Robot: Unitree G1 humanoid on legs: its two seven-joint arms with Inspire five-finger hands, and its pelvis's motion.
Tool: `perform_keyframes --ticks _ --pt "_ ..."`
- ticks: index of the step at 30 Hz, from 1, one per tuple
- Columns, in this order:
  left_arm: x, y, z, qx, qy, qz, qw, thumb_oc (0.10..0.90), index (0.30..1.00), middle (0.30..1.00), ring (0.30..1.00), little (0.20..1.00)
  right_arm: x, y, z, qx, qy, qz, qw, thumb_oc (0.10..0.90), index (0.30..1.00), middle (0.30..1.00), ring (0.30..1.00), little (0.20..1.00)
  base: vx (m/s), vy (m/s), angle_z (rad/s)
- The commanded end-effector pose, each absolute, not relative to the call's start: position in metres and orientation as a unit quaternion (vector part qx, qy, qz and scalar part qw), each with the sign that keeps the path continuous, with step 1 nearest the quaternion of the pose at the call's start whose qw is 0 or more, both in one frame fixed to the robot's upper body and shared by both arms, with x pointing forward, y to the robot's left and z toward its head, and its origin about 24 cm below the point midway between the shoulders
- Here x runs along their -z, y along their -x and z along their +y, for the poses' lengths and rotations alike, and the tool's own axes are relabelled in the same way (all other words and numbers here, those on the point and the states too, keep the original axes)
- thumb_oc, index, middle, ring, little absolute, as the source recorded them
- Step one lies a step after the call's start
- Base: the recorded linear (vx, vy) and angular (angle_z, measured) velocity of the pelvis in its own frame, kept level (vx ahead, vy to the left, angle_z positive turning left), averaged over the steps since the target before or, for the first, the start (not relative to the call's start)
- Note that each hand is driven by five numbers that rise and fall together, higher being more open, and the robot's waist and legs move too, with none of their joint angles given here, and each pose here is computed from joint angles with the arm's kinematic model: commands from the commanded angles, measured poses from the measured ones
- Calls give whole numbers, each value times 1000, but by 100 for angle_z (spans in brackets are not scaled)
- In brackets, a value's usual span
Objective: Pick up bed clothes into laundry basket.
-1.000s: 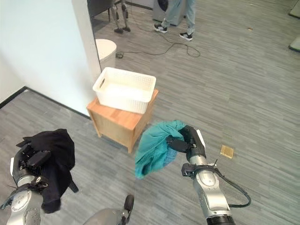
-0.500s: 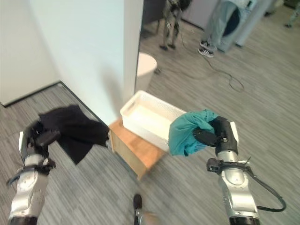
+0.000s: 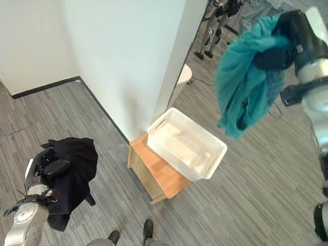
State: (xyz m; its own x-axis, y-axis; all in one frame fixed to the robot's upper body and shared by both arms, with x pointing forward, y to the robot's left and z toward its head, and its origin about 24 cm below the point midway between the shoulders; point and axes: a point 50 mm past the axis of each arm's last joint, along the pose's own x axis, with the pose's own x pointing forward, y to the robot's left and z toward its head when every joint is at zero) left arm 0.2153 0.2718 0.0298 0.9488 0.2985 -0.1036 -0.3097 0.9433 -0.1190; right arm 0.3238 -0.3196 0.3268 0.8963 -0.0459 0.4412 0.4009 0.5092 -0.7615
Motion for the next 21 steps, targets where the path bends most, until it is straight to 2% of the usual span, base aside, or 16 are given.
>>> perform_keyframes --ticks 1,10,21 --pt "-87 -225 273 -100 29 -96 990 400 300 300 300 300 -370 -311 -329 190 523 -222 801 400 300 300 300 300 -2 -12 14" --pt "-91 -227 270 -89 30 -104 990 400 300 300 300 300 -345 -339 -327 193 623 -135 746 400 300 300 300 300 -4 -3 7" --pt "-91 -227 271 -98 30 -106 989 400 300 300 300 300 -345 -343 -320 196 633 -146 734 400 300 300 300 300 3 4 1"
